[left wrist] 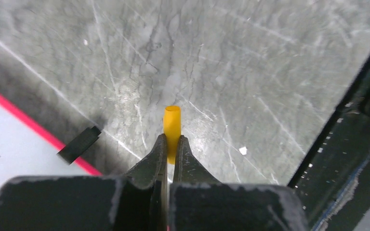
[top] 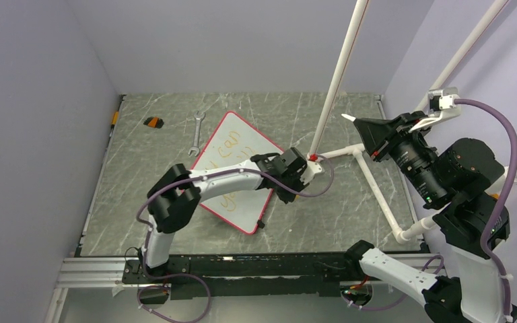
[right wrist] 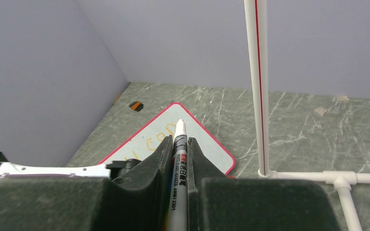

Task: Write a sentence on the whiteboard
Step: Pick up the pen cap from the center of the board, then insert the whiteboard marker without the cap into the pen cap.

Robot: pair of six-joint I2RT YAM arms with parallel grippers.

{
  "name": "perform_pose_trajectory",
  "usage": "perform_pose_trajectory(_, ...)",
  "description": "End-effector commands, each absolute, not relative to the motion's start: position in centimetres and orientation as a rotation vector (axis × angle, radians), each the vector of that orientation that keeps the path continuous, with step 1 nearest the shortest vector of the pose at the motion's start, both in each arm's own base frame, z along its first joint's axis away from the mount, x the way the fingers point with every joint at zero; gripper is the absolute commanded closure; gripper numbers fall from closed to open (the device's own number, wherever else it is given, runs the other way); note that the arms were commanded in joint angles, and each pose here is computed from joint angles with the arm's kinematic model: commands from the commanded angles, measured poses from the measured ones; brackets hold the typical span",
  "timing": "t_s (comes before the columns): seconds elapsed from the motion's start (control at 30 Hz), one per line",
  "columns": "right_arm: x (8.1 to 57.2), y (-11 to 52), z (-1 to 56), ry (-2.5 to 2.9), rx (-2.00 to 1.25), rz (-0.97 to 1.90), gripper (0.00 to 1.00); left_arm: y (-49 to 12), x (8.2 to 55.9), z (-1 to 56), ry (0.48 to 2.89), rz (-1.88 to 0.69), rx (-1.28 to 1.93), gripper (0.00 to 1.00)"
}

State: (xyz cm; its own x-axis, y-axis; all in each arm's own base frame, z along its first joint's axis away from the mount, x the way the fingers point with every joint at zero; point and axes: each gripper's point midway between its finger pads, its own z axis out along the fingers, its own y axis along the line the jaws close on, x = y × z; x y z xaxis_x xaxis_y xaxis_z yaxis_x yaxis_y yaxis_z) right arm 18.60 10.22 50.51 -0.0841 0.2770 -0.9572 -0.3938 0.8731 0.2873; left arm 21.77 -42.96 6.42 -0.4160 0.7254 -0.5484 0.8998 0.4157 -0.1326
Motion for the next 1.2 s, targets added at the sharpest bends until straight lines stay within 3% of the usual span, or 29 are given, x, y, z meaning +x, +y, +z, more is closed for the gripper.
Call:
perform_pose_trajectory(0.0, 19.2, 11.0, 51.5, 1.528, -0.088, 0.593, 1.0, -43.9, 21.9, 14.3, 2.065, -0.687, 1.312, 1.0)
perform_pose_trajectory(0.4, 19.5, 13.0, 52.2, 1.528, -0.095, 0.7, 1.0, -37.0, 23.5, 26.7, 1.808, -0.581, 1.139, 1.0)
perform_pose_trajectory(0.87, 20.4, 15.8, 51.1, 1.579, -0.088, 0.826, 1.0, -26.3, 26.8, 31.1, 1.638, -0.4, 0.942, 1.0)
perform_pose_trajectory(1.17, 21.4, 17.3, 49.2, 1.64, -0.078, 0.867, 1.0, -25.0, 26.1, 34.5, 1.507, -0.39, 1.009, 1.0)
